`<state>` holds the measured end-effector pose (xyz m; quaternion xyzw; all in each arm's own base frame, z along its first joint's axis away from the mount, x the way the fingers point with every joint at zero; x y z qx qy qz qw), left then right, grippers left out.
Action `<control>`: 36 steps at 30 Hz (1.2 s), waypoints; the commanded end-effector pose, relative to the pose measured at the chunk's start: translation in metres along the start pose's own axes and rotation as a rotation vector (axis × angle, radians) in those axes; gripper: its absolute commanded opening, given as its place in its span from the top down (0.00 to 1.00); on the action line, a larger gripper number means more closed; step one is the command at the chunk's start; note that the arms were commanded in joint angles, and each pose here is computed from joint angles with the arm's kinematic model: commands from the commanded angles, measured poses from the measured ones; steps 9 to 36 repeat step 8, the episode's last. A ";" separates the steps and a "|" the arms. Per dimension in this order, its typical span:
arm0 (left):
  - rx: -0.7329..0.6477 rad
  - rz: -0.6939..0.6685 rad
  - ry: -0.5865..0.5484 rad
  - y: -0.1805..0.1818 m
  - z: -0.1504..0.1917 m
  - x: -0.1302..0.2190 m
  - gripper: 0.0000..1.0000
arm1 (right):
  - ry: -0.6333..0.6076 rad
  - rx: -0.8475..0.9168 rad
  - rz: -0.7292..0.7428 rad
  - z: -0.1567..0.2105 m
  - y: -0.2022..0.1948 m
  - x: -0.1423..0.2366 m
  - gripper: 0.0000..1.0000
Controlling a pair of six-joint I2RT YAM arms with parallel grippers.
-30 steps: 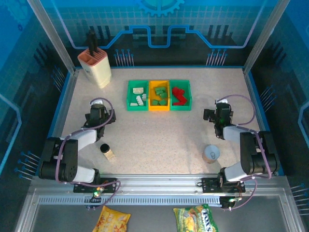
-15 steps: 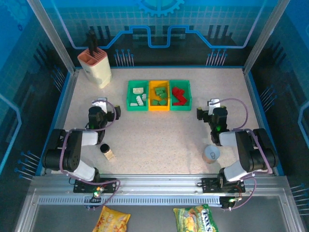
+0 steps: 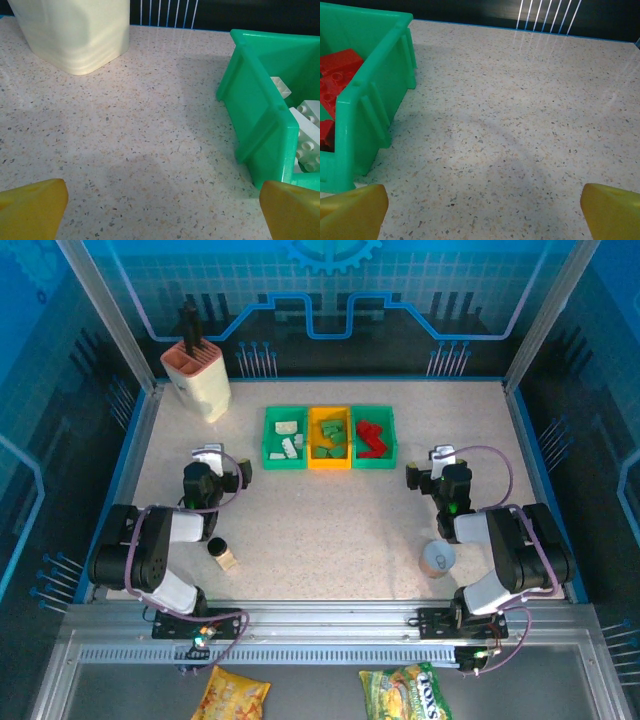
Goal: Sort the legos into containers by color
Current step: Reset both arms
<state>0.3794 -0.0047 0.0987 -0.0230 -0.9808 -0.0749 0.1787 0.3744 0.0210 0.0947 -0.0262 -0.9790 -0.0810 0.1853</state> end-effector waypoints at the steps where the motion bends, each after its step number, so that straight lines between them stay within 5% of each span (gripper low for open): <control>1: -0.016 0.013 -0.026 0.000 -0.003 0.000 0.01 | -0.048 -0.001 -0.011 -0.012 0.000 -0.001 0.00; 36: -0.016 0.013 -0.024 0.000 -0.002 0.000 0.01 | -0.045 0.013 -0.041 -0.012 0.005 -0.001 0.00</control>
Point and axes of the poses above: each hand's point on the last joint's axis, 136 mm out from that joint toward the fingers, its own x axis back along the fingers, its own y axis along the line the jaws close on, z = x × y, the point moved 2 cm from there along x, back along the fingers, and after that the axes turned 15 degrees about -x, right-handed, at the moved point
